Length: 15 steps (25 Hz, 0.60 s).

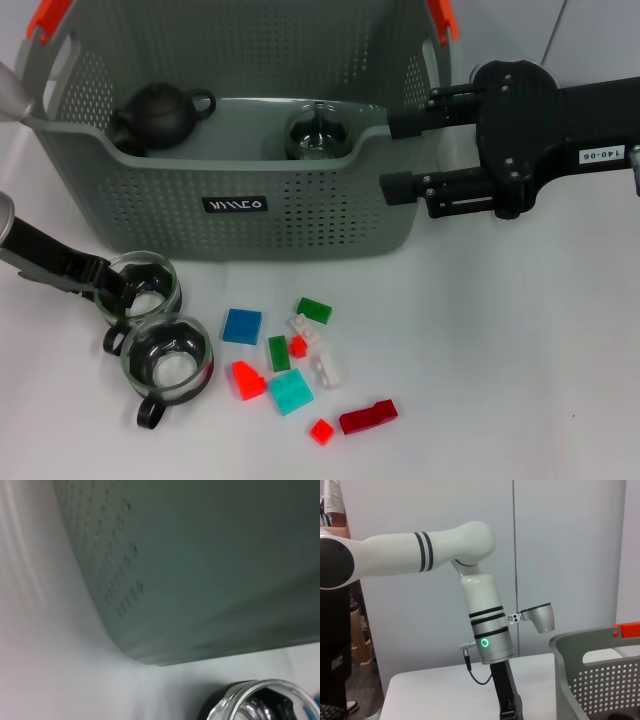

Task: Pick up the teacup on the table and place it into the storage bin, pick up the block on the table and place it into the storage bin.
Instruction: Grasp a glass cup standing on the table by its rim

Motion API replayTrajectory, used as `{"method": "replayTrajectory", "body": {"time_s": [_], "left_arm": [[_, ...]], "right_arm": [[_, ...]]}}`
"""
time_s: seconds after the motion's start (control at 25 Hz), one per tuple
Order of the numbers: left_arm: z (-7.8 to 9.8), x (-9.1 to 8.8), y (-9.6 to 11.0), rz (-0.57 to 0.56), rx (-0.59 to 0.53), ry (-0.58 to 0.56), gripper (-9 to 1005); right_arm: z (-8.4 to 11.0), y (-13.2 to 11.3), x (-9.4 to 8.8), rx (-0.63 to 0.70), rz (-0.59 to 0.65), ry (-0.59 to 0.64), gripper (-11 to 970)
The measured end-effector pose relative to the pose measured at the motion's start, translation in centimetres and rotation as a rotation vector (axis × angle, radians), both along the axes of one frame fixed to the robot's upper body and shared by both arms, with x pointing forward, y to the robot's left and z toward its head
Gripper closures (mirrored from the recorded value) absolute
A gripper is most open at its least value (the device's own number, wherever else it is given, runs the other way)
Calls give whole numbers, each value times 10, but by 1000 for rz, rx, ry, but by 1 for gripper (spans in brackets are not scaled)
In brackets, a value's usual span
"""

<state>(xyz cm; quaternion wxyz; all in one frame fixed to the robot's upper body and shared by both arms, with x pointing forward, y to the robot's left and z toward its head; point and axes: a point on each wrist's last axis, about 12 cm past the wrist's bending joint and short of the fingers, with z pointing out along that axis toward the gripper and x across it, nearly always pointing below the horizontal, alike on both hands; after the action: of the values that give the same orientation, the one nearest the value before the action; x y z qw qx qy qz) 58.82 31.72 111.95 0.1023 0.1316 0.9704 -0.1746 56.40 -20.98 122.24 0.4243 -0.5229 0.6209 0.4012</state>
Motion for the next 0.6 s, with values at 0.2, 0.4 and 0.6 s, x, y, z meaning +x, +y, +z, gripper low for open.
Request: {"method": "replayTrajectory", "body": {"time_s": [0.2,0.4,0.6], "left_arm": [[0,2,-2,-9,30,0,597],[1,3,-3,-13,33,-2,787],[2,4,-3,-18,34,1,902]], "right_arm": [[1,0,0,1,0,-2,242],[2,0,1,3,-2,-4,241],[2,0,1,4,-2,-6,241]]}}
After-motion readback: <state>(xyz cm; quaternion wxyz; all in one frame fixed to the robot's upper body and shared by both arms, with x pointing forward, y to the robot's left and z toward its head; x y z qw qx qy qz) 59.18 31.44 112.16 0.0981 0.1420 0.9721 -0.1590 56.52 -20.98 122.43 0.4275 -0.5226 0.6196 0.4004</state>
